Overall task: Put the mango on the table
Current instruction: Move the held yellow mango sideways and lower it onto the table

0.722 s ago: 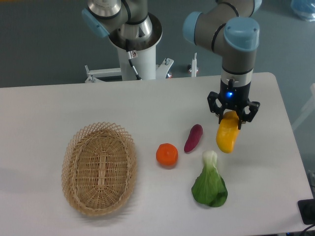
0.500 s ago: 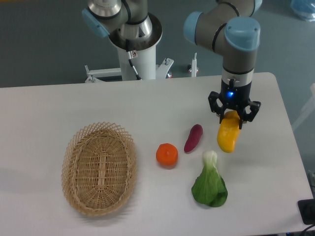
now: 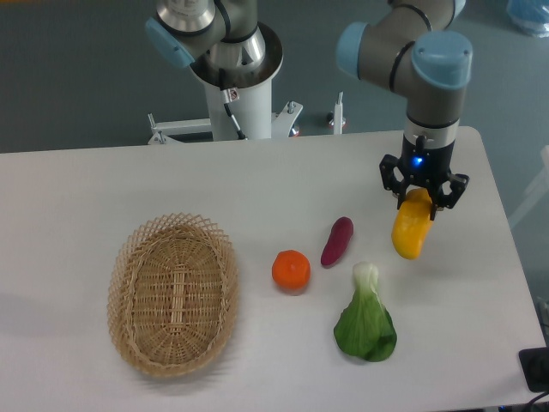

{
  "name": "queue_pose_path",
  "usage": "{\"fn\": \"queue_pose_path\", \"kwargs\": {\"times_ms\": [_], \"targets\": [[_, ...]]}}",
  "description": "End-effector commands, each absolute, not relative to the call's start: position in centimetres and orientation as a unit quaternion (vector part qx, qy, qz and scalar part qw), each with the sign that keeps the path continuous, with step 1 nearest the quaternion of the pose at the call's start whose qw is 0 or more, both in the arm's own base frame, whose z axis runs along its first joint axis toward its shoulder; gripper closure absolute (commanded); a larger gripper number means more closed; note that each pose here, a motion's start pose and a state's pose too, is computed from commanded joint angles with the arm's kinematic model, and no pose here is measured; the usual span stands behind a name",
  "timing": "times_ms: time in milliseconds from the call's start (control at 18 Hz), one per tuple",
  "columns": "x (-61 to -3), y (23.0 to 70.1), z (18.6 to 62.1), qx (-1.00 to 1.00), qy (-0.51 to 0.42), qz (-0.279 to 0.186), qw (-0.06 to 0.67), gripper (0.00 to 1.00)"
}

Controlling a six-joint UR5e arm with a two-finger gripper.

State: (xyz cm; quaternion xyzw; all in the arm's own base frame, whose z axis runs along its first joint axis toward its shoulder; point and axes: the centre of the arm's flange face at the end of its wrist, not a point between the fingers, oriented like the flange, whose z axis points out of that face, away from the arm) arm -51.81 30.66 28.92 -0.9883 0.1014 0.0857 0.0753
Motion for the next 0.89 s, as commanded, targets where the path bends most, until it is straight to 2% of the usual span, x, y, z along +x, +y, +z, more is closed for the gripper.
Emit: {"fn": "queue_pose_path", "kwargs": {"times_ms": [222,333,611,833,889], "targets": [[-53.9,30.2,24.7,-0.987,0.11,0.094,0.073,0.52],[-54.1,30.1,23.1,-0.988,0.105,0.083,0.072,0.52],[-54.6,29.8,21.7,-0.989,0.102,0.076,0.07,0.5],[-54.7,29.6,21.4,-0.99,0.098,0.073,0.07,0.43],[-54.7,29.6,21.3,-0.99,0.098,0.072,0.069,0.33]]}}
